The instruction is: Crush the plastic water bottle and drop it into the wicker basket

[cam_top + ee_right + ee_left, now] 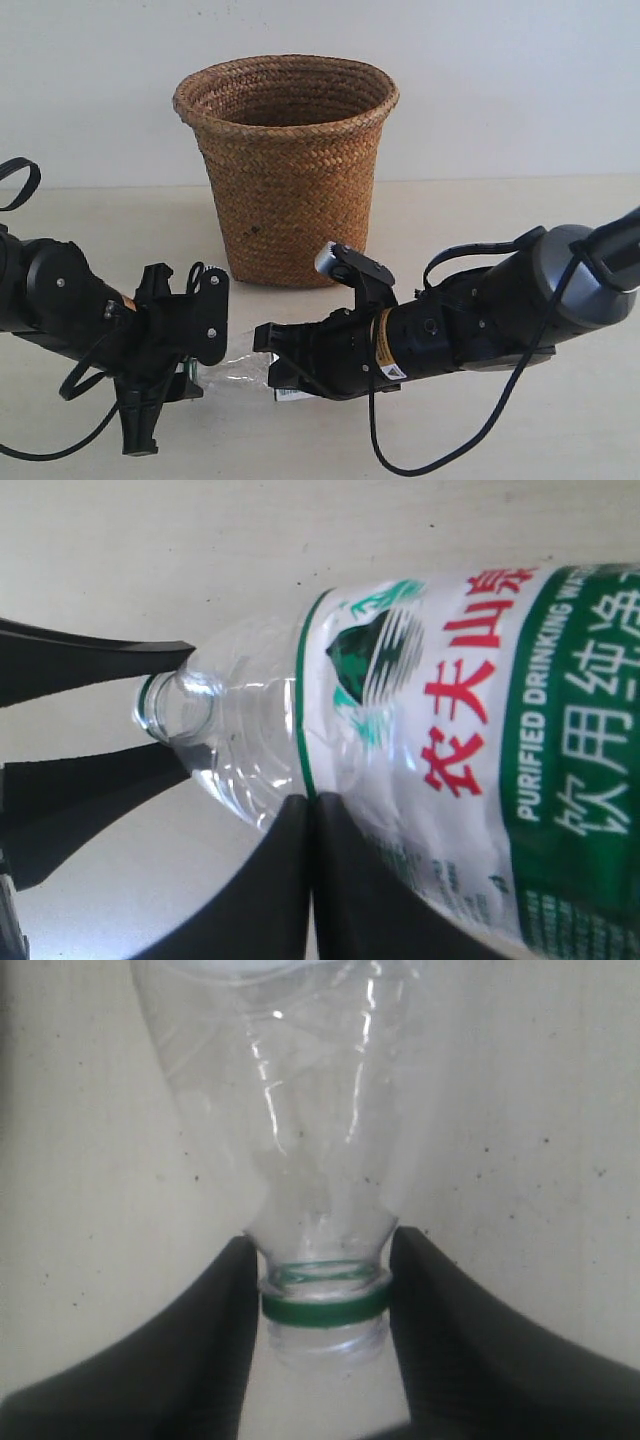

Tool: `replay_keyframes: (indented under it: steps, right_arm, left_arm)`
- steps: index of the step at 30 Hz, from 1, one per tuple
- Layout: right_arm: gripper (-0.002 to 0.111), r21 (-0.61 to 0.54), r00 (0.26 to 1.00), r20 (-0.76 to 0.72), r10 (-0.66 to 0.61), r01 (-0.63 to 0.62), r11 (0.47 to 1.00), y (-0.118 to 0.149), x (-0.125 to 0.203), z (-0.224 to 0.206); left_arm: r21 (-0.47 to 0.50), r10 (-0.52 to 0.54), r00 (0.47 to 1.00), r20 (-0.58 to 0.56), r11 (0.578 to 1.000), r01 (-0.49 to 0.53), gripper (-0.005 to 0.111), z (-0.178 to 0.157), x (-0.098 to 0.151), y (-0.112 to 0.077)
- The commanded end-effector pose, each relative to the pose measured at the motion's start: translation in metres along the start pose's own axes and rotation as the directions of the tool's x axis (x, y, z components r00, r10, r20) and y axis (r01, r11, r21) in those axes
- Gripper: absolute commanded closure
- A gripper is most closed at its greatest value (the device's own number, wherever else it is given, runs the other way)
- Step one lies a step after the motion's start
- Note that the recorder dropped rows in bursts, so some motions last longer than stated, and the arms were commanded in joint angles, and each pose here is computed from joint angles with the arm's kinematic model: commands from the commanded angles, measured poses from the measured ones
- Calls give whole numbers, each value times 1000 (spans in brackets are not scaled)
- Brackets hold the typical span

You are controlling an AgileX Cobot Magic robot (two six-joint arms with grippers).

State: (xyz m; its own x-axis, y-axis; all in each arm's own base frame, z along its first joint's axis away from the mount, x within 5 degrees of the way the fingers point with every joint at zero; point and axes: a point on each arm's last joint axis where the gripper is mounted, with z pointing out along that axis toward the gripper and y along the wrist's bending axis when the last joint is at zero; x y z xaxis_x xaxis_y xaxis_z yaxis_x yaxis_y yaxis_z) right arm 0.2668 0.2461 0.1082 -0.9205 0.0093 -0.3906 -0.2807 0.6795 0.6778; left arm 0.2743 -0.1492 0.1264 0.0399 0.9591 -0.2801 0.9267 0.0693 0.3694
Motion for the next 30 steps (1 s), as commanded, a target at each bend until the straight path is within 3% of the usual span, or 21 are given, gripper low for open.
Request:
replay_keyframes:
  steps: [1,23,30]
  right_arm:
    - [107,81,1000,-27,-12,14,997,-12,5,6]
    - [107,238,998,-53,40,-27,971,-39,13,19]
    - [107,191,997,-49,55,-44,981,-34,9,22]
  left_arm:
    - [37,20,1000,0,999,-20,103,0,-3,-6]
    - [47,17,1000,-2,999,-17,103,0,-2,-7]
    - [47,17,1000,-2,999,-17,103,0,-2,-7]
